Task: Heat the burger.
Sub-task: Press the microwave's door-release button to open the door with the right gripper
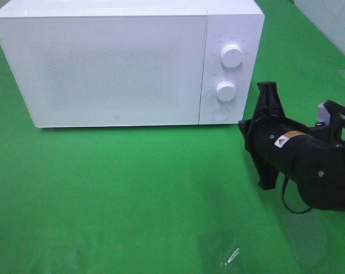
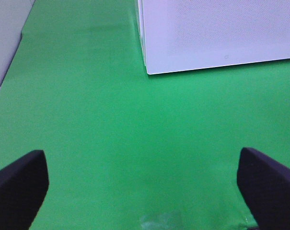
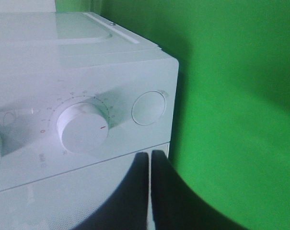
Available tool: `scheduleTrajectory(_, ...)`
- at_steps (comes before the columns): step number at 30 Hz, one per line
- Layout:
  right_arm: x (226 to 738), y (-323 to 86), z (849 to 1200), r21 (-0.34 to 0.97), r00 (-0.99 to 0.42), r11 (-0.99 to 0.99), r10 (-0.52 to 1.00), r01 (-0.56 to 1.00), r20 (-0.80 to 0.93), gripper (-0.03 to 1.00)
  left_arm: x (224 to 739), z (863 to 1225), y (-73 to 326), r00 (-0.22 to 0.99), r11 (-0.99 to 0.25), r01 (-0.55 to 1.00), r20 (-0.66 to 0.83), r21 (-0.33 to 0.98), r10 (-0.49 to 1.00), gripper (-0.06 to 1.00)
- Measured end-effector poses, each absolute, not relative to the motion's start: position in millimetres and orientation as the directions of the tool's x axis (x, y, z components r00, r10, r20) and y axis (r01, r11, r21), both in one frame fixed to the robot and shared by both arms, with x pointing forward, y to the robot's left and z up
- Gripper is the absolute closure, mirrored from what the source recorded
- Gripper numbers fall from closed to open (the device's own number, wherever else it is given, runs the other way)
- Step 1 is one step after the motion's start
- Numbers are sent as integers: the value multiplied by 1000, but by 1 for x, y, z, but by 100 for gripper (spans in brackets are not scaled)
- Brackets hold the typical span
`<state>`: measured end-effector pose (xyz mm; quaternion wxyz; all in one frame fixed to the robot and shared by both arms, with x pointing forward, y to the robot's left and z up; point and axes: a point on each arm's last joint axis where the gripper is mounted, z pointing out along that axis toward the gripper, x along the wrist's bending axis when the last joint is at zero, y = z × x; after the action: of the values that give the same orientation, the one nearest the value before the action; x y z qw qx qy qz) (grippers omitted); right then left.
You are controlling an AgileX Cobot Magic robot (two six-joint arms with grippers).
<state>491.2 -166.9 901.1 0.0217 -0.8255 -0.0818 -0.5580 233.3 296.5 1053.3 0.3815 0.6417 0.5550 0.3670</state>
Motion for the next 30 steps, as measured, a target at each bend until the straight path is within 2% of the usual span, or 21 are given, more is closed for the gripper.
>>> scheduleTrajectory(16,545,-160,878,33,379,-990,83,135,921,95,233,1053,297,115,-93,432,48,897,992,-5)
scheduleTrajectory(30,569,-149,857,25,410,-992,75,126,909,95,233,1053,297,115,-93,432,48,897,992,-5)
